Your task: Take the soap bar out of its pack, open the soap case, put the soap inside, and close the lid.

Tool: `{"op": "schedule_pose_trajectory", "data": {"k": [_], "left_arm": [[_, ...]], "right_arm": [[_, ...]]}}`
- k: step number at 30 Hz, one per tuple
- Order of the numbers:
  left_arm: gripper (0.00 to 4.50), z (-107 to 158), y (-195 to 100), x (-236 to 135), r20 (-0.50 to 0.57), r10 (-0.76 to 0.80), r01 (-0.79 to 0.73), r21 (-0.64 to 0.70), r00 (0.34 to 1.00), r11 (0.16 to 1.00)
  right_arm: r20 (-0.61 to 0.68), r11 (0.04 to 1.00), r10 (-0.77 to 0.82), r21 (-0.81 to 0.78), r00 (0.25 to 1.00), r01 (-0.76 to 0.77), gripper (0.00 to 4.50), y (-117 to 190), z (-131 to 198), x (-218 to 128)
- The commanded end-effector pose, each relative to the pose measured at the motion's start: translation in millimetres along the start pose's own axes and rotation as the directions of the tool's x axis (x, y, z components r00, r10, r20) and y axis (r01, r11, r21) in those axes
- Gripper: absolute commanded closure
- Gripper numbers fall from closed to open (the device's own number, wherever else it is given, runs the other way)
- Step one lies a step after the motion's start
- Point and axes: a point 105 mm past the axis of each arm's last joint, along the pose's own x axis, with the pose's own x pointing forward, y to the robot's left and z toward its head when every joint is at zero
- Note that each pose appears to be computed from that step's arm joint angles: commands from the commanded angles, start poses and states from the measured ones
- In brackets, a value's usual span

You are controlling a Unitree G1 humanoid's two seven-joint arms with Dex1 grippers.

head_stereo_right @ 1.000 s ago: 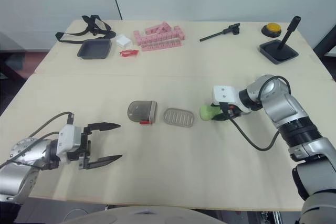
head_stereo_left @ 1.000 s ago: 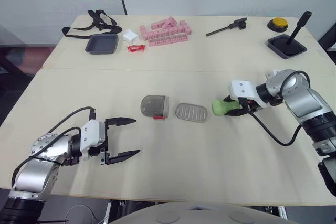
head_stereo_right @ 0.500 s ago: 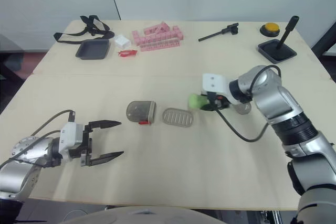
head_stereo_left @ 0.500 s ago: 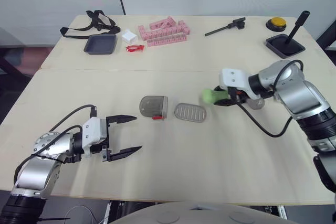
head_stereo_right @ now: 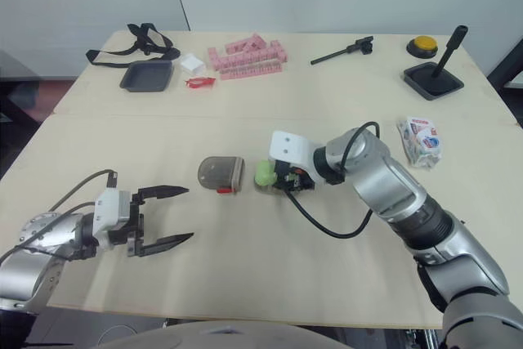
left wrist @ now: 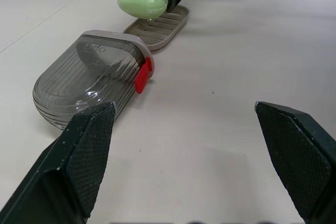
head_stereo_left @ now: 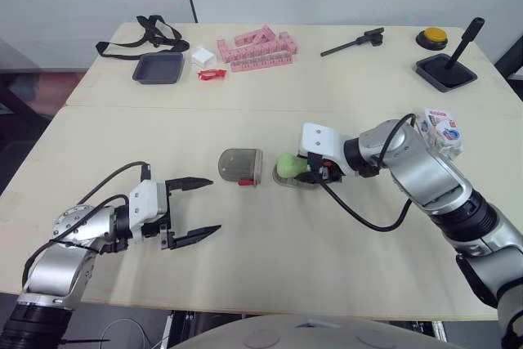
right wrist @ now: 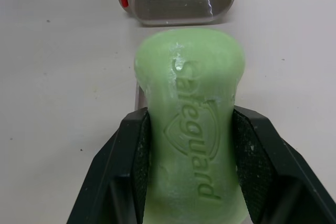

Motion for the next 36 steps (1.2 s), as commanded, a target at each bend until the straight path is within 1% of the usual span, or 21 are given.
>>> {"op": "schedule_pose_trajectory", "data": {"k": [1, 10, 12, 17, 18, 27, 28, 31, 33, 36], "left_arm": [[0.0, 9.7, 0.6, 2.6, 0.03, 0.0, 0.0, 0.024, 1.0, 1.0], [0.0, 11.1, -0.1, 4.7, 0.036, 0.013, -0.014, 0.027, 0.999, 1.0], [0.0, 11.2, 0.7, 4.8, 0.037, 0.02, -0.021, 0.026, 0.999, 0.999], [0.0, 10.7, 1.2, 5.6, 0.037, 0.031, -0.032, 0.023, 0.999, 0.999], [0.0, 10.7, 0.9, 5.9, 0.037, 0.031, -0.032, 0.023, 0.999, 0.999], [0.0, 10.8, 2.1, 7.9, 0.036, 0.028, -0.029, 0.026, 0.999, 0.999], [0.0, 10.9, 3.9, 8.3, 0.033, 0.028, -0.029, 0.036, 0.999, 0.999], [0.0, 12.2, 12.5, 9.6, 0.021, 0.033, -0.034, 0.062, 0.999, 0.998], [0.0, 16.3, 20.3, 10.9, 0.027, 0.045, -0.046, 0.055, 0.999, 0.997], [0.0, 22.9, 30.6, 14.2, 0.024, 0.03, -0.032, 0.065, 0.999, 0.997]], "right_arm": [[0.014, 0.999, -0.022, -0.036, 1.0, 0.023, 2.77, -5.6, 8.4, -4.7], [0.01, 1.0, -0.017, -0.024, 1.0, 0.017, 2.77, -9.8, 8.2, -2.0], [0.007, 1.0, -0.015, -0.024, 1.0, 0.015, 1.74, -10.0, 7.7, -2.1], [-0.003, 1.0, 0.0, -0.022, 1.0, 0.0, 0.12, -7.7, 5.1, -3.4], [-0.003, 1.0, 0.001, -0.021, 1.0, -0.001, 0.02, -7.5, 5.1, -3.8], [0.048, 1.0, -0.015, -0.019, 0.999, 0.016, 0.02, -9.5, 11.3, -14.0], [0.074, 1.0, 0.011, -0.015, 0.997, -0.01, 0.02, -5.7, 12.0, -18.3], [0.199, 1.0, 0.014, 0.021, 0.98, -0.019, 0.02, -3.3, 14.3, -34.2], [0.248, 0.999, 0.01, 0.042, 0.969, -0.021, 0.02, 0.4, 6.0, -43.6], [0.387, 0.995, -0.034, 0.1, 0.922, -0.006, 0.02, 9.1, -7.4, -59.2]]}}
